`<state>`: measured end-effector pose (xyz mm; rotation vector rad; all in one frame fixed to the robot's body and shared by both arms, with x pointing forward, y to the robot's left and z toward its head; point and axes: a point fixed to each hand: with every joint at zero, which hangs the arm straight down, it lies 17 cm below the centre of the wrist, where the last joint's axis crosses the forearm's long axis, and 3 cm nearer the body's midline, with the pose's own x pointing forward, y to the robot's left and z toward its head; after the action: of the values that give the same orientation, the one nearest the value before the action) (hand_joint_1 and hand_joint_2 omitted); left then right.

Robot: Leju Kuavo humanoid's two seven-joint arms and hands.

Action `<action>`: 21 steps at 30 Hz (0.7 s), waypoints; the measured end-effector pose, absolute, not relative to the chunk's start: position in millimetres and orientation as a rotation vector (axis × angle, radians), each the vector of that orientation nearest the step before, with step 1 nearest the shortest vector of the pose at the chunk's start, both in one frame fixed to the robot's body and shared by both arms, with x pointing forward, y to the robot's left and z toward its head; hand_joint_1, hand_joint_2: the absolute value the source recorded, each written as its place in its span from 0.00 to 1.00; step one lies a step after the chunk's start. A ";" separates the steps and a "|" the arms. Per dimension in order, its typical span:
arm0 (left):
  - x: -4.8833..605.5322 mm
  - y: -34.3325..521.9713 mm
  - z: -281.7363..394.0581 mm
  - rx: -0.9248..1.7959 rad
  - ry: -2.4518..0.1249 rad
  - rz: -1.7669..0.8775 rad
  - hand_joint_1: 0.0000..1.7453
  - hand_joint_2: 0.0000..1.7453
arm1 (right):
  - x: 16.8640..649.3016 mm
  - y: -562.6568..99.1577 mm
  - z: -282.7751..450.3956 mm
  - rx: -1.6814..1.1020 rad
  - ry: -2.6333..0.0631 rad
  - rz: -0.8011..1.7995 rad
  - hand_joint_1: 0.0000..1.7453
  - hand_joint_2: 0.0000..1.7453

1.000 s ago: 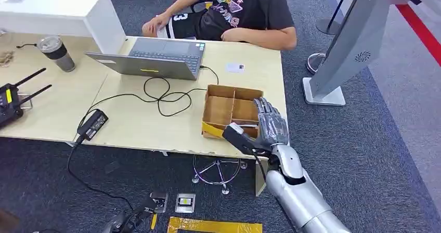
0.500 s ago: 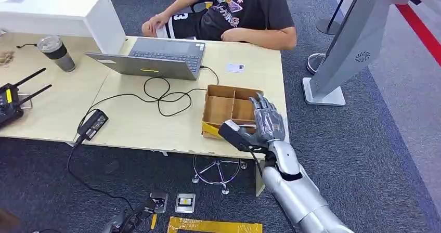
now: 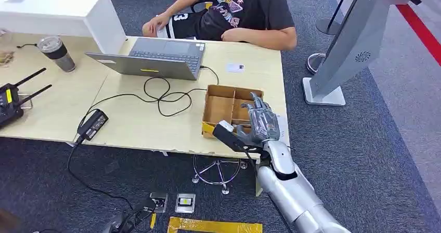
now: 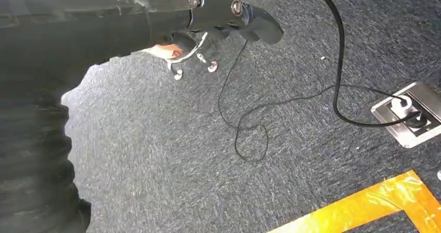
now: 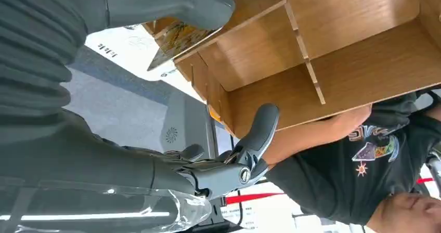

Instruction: Pass the card to the sensor for recognition and then transmit it.

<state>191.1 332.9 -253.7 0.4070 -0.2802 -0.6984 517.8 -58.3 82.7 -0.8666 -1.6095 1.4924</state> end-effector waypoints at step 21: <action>190.7 334.6 -253.7 0.405 -0.278 -0.666 0.00 1.00 | 512.7 -65.7 58.8 -0.851 -1.544 1.522 0.41 1.00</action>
<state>190.7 334.6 -253.7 0.4046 -0.2778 -0.6659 512.7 -65.7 58.8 -0.8510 -1.5439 1.5220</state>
